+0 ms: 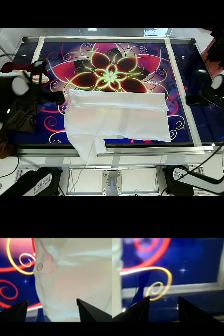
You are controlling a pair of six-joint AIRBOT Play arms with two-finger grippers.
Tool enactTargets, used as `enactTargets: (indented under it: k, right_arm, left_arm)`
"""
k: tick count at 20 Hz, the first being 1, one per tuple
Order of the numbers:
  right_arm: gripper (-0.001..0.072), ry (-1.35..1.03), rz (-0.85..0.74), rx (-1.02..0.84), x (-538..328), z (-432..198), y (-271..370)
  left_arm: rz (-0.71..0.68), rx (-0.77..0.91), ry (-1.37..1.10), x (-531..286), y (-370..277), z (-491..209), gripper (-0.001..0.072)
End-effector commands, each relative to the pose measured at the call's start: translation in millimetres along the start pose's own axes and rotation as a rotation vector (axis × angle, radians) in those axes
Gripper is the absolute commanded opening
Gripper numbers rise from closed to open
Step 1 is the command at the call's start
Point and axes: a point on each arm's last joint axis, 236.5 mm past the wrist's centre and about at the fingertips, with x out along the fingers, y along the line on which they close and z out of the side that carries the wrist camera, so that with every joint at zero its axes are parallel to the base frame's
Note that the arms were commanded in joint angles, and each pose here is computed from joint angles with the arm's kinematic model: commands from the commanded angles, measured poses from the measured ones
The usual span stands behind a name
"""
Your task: Fold the shirts.
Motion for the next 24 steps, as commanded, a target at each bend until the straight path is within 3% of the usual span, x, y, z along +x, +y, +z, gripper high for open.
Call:
enactTargets:
  k: [1,4,9,12,14,21,22,24]
  right_arm:
    - [0.0439,-0.073,-0.046,0.167,-48.8,-27.9,-40.9]
    - [0.0439,-0.142,0.049,0.232,-65.1,-33.6,-36.1]
    - [0.0439,-0.209,0.12,0.217,-79.6,-24.4,-20.1]
    - [0.044,-0.227,0.147,0.219,-81.3,-19.6,-14.5]
    - [0.0439,-0.232,0.16,0.222,-82.1,-18.1,-11.7]
    - [0.0439,-0.25,0.216,0.231,-85.5,-12.6,0.3]
    - [0.0439,-0.252,0.219,0.232,-85.8,-12.1,1.0]
    - [0.0438,-0.252,0.224,0.233,-86.0,-12.0,2.0]
  left_arm:
    - [-0.05,-0.177,0.069,1.0,-8.8,-90.0,0.0711]
    - [-0.191,-0.298,0.378,39.4,-45.7,-185.6,0.0711]
    - [-0.379,-0.469,0.504,62.8,-90.7,-234.0,0.0711]
    - [-0.407,-0.529,0.469,73.5,-95.9,-231.9,0.0694]
    - [-0.4,-0.55,0.456,80.4,-94.1,-234.7,0.0601]
    - [-0.391,-0.619,0.431,97.0,-91.3,-244.2,0.0586]
    - [-0.395,-0.634,0.416,99.3,-91.3,-241.6,0.0551]
    - [-0.394,-0.634,0.398,101.6,-90.0,-239.2,0.0399]
